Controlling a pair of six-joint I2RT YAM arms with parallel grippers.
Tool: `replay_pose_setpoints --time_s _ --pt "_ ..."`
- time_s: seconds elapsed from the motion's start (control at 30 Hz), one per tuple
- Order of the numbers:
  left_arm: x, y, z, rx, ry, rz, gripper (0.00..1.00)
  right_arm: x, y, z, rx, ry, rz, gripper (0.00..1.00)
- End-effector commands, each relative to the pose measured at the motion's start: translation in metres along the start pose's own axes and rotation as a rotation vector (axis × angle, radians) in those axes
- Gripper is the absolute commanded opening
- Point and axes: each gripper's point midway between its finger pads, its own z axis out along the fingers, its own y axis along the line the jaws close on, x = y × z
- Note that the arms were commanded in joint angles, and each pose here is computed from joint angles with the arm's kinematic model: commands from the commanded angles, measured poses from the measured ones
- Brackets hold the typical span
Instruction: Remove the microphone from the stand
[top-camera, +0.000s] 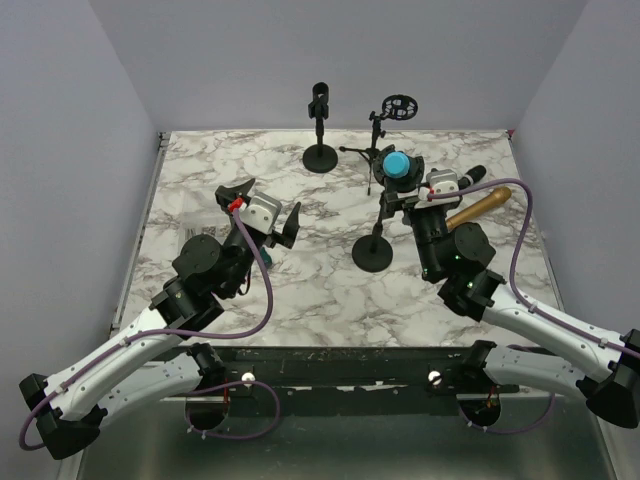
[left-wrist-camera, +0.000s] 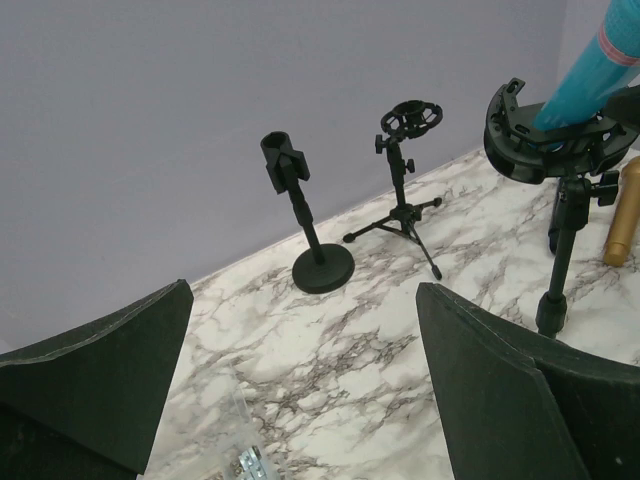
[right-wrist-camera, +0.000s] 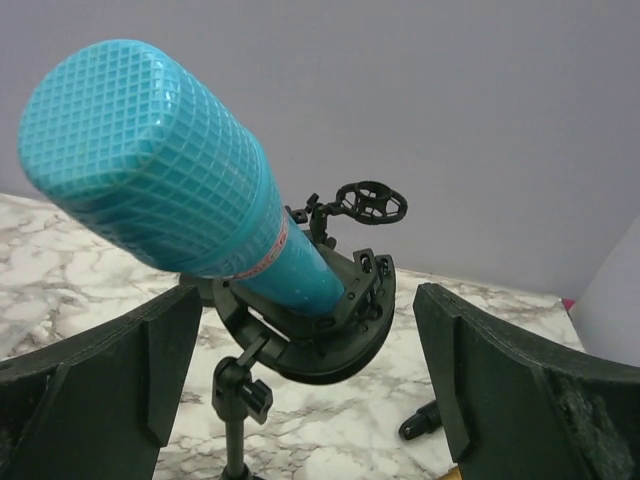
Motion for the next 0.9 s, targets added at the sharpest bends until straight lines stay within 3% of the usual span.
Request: replay_pose_setpoints --time_s 0.0,0.3,0.53,0.73,0.87 --pt "-0.011 0.0 -0.003 0.012 -0.047 -0.006 0.99 -0.033 0.005 0.015 -0.058 -0.112 0.02 0.95" --pt "-0.011 0.0 -0.004 0.012 -0.052 -0.004 0.99 -0.031 0.012 0.037 -0.052 -0.171 -0.045 0.87" --pt "-0.01 -0.002 -0.004 0.018 -0.052 0.001 0.99 -0.038 0.014 0.034 -0.063 -0.258 -0.093 0.65" --pt "-0.01 -0.004 -0.003 0.024 -0.053 0.004 0.99 -0.04 0.012 0.03 -0.063 -0.296 -0.149 0.54" --pt "-0.008 -0.005 -0.002 0.025 -0.048 0.008 0.99 -0.043 0.013 0.03 -0.071 -0.309 -0.161 0.39"
